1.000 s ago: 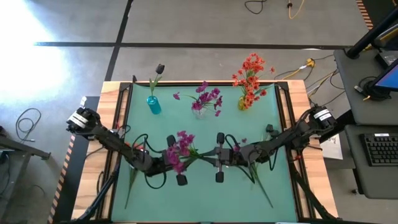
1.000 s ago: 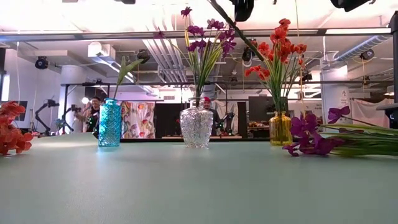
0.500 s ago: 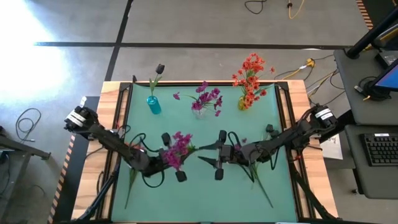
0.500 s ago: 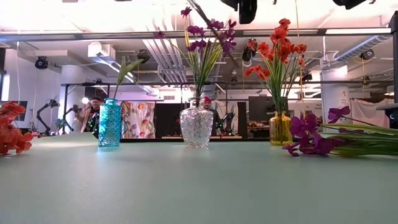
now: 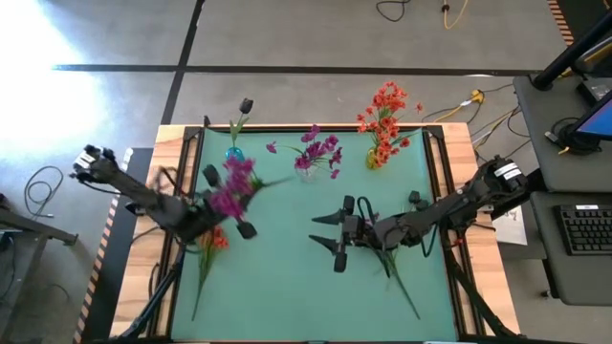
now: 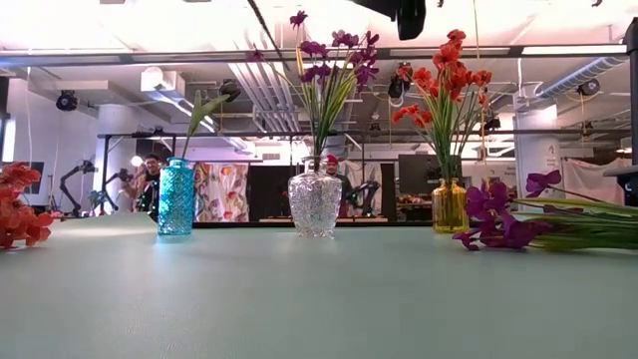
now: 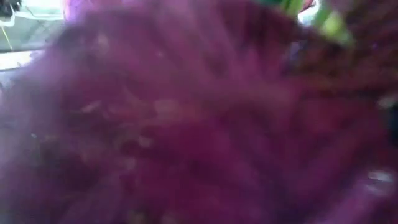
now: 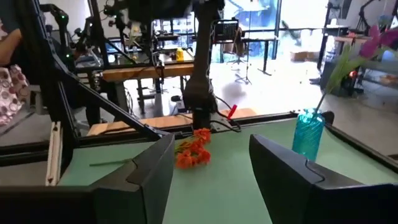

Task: Sort flowers into vase by color
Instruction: Put the top violet flowers into the transparent flower vase

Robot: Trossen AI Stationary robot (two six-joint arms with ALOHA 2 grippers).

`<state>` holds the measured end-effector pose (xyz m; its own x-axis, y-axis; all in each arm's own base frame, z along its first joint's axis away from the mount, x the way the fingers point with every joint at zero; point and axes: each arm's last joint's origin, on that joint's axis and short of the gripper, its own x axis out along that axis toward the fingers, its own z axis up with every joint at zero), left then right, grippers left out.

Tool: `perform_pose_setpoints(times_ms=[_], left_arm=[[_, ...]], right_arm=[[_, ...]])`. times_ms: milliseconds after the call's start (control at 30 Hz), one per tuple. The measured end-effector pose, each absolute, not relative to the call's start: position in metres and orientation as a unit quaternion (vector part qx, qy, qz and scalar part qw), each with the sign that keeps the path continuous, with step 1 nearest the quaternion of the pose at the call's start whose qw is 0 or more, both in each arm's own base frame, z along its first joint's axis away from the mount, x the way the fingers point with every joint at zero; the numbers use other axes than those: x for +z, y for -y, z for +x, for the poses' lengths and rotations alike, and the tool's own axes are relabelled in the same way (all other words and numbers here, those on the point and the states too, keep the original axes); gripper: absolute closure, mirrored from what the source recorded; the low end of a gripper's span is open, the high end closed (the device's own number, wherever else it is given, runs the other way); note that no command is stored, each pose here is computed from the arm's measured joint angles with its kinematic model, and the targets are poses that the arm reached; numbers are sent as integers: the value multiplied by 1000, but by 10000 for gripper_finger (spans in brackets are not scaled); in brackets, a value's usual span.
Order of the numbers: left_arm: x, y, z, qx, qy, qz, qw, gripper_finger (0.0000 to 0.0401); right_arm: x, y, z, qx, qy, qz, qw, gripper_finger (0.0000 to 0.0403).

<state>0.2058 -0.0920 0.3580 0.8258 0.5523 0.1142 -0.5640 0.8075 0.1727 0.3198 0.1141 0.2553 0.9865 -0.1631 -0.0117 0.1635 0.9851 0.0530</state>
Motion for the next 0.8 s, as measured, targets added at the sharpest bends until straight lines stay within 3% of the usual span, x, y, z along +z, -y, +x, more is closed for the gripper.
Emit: perform_pose_setpoints(times_ms=[400, 800], left_arm=[[438, 16, 178, 274, 42, 184, 943, 398], [409, -92, 207, 205, -32, 142, 968, 398]], right_arm=[[253, -111, 321, -88, -12, 40, 995, 202], [250, -110, 322, -91, -22, 47, 994, 202]])
